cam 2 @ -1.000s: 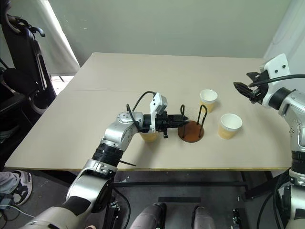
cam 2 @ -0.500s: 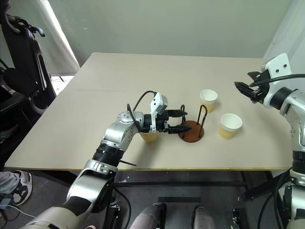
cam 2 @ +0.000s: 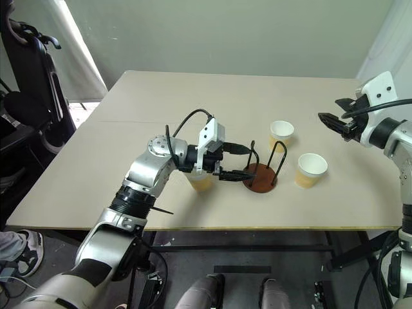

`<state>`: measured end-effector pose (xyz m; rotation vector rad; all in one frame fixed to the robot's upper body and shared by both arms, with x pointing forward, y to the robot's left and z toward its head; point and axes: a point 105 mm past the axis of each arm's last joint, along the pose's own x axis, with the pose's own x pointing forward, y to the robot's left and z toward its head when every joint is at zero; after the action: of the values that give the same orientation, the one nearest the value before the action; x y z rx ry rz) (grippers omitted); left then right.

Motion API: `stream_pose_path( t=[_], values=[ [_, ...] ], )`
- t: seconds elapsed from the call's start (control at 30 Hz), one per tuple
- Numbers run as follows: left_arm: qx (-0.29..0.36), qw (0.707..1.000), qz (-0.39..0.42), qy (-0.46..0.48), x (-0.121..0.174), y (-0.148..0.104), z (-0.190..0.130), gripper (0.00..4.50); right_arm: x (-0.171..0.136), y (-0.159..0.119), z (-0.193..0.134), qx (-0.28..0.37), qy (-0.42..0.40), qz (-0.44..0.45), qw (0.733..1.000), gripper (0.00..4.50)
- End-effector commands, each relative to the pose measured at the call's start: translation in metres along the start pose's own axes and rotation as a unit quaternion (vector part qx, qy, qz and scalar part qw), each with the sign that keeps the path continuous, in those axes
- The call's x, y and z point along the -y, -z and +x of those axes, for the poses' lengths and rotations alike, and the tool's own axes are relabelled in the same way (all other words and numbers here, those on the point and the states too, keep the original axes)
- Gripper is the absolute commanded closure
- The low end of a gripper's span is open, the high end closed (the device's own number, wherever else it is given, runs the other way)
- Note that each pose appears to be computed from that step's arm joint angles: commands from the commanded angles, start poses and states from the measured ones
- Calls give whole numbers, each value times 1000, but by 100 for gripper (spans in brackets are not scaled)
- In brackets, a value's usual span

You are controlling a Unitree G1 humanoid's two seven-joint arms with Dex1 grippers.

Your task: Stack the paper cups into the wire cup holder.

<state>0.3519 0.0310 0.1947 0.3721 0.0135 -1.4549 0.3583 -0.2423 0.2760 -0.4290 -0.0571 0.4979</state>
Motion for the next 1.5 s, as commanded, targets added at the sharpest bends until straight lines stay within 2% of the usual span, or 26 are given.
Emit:
stream_pose_path(
  t=[0.03, 0.43, 0.63, 0.77, 0.87, 0.97, 1.2, 1.37, 1.5],
  values=[
    [-10, 998, 65, 9, 0, -21, -7, 47, 5, -20, -11, 27, 1, -15, 1000, 185],
    [-65, 993, 96, -17, -13, -17, -43, 47, -12, -25, -13, 21, -64, -17, 998, 185],
    [-76, 991, 107, -31, -20, -27, -69, 47, -20, -45, -14, 39, -118, -30, 992, 185],
    [-68, 991, 100, -48, -26, -37, -87, 47, -38, -58, -17, 52, -184, -25, 981, 185],
    [-65, 992, 90, -60, -29, -40, -96, 47, -60, -49, -18, 17, -254, -48, 966, 185],
    [-63, 992, 84, -67, -31, -40, -98, 47, -69, -40, -17, -14, -286, -73, 956, 185],
    [-50, 992, 74, -85, -34, -43, -101, 47, -40, -19, 14, -82, -260, -163, 948, 185],
    [-46, 992, 69, -100, -37, -46, -107, 47, -22, -21, 39, -91, -249, -183, 947, 185],
    [-32, 992, 58, -109, -39, -50, -110, 47, -19, -19, 56, -108, -255, -209, 938, 185]
  ],
)
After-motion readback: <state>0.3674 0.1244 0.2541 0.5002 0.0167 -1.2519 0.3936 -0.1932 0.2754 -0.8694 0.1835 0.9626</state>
